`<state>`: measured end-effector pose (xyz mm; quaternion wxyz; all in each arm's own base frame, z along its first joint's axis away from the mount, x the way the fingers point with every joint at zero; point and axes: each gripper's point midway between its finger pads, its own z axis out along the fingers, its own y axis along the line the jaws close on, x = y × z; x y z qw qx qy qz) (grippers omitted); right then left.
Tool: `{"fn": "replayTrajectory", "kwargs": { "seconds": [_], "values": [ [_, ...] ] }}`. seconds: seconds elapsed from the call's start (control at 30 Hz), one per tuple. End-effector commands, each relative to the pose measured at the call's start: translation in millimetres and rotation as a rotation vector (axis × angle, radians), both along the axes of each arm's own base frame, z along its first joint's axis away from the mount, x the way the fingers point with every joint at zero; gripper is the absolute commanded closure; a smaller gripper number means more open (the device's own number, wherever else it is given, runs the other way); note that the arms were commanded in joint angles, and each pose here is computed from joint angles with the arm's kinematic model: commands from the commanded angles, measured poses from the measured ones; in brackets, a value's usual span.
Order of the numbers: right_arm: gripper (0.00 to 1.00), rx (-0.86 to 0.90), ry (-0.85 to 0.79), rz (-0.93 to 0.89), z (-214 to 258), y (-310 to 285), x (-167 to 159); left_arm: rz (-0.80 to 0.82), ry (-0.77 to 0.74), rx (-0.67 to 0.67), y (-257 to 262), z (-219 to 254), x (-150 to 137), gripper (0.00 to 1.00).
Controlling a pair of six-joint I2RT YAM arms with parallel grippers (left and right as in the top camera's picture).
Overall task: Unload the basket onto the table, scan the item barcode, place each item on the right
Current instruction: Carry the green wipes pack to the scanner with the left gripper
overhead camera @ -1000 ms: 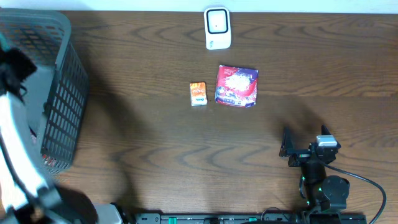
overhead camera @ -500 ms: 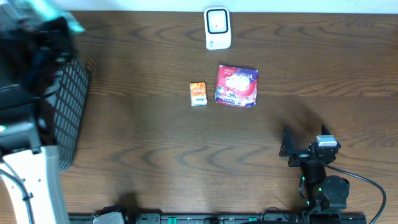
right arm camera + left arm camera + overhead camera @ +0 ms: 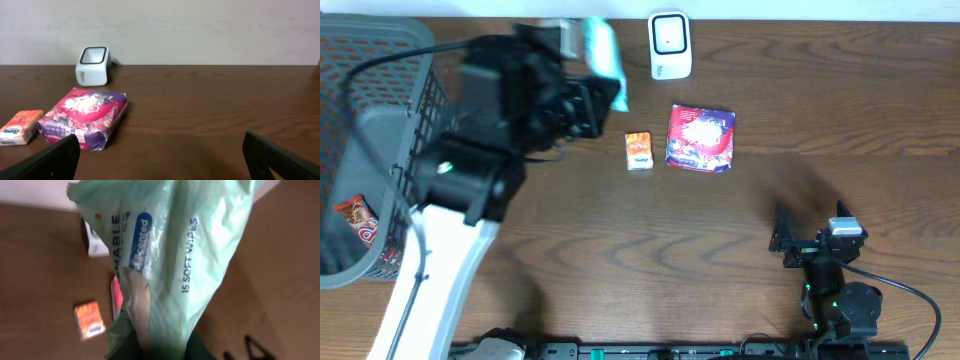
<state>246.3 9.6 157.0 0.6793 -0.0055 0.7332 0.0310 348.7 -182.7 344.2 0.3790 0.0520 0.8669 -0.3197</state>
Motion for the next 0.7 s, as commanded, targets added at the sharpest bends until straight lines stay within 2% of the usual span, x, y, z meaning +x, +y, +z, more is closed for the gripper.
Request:
{"fn": "replayTrajectory", "kwargs": {
  "seconds": [0.0, 0.27, 0.5, 0.67],
  "values": [
    [0.01, 0.009, -0.001, -0.013, 0.0, -2.3, -0.2, 0.055, 0.052, 0.133, 3.3, -36.3, 17.0, 0.93],
    [0.01, 0.009, -0.001, -0.013, 0.0, -2.3, -0.2, 0.009, 0.252, 0.232, -21.2, -121.1, 34.2, 0.92],
    [0.01, 0.009, -0.001, -0.013, 0.0, -2.3, -0.2, -0.055, 0.396, 0.309, -48.4, -191.3, 33.5, 0.93],
    [0.01, 0.009, -0.001, -0.013, 0.0, -2.3, -0.2, -0.065, 0.439, 0.35, -57.0, -226.4, 38.3, 0.93]
  ]
}}
